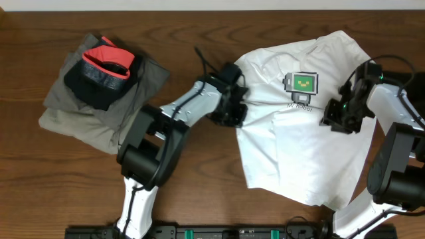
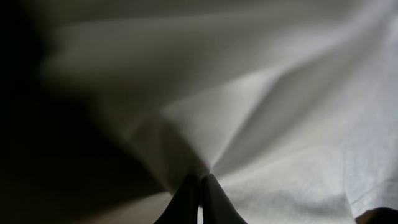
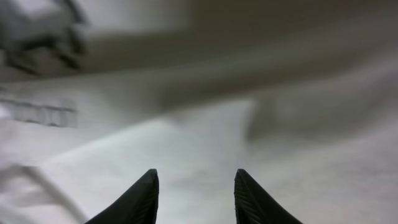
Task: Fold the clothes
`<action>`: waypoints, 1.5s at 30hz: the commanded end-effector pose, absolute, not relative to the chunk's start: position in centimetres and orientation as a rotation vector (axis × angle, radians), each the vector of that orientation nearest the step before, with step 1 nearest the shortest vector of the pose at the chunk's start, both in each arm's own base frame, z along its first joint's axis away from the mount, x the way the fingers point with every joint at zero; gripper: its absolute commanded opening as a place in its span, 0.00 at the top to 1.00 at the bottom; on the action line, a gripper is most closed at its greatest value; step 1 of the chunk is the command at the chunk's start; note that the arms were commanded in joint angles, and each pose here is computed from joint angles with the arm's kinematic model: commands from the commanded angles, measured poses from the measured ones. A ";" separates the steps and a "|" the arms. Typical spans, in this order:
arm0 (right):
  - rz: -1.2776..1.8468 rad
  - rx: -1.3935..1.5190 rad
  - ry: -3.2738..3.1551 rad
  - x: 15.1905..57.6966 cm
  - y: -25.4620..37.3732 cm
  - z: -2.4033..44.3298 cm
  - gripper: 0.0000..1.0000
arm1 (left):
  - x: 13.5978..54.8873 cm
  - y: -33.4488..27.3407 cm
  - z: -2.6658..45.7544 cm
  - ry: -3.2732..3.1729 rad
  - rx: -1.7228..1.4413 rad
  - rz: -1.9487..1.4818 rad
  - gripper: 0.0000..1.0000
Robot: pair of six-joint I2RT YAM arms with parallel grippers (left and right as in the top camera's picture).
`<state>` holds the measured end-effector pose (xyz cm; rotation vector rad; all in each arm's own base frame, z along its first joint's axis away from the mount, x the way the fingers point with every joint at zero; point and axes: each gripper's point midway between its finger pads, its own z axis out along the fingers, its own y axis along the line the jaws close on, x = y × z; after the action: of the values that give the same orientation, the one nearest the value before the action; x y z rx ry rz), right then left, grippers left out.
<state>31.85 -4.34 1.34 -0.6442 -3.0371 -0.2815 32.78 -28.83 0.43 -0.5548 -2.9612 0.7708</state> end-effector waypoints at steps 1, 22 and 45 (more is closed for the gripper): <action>-0.109 -0.750 -3.009 30.2 -5.8 0.5 0.62 | 34.7 -25.3 -0.3 -3.002 -0.397 0.702 0.94; -0.737 -0.372 -3.205 34.4 -1.2 2.6 0.59 | 38.6 -18.1 6.6 -3.143 -0.387 0.815 0.48; -0.633 -0.707 -3.423 35.7 -3.1 11.6 0.61 | 28.5 -25.7 4.3 -2.869 -0.824 0.591 0.60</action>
<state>35.32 -2.75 11.27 -0.6595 -3.4187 -0.6472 28.82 -26.62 5.68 -0.7920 -2.8671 0.7142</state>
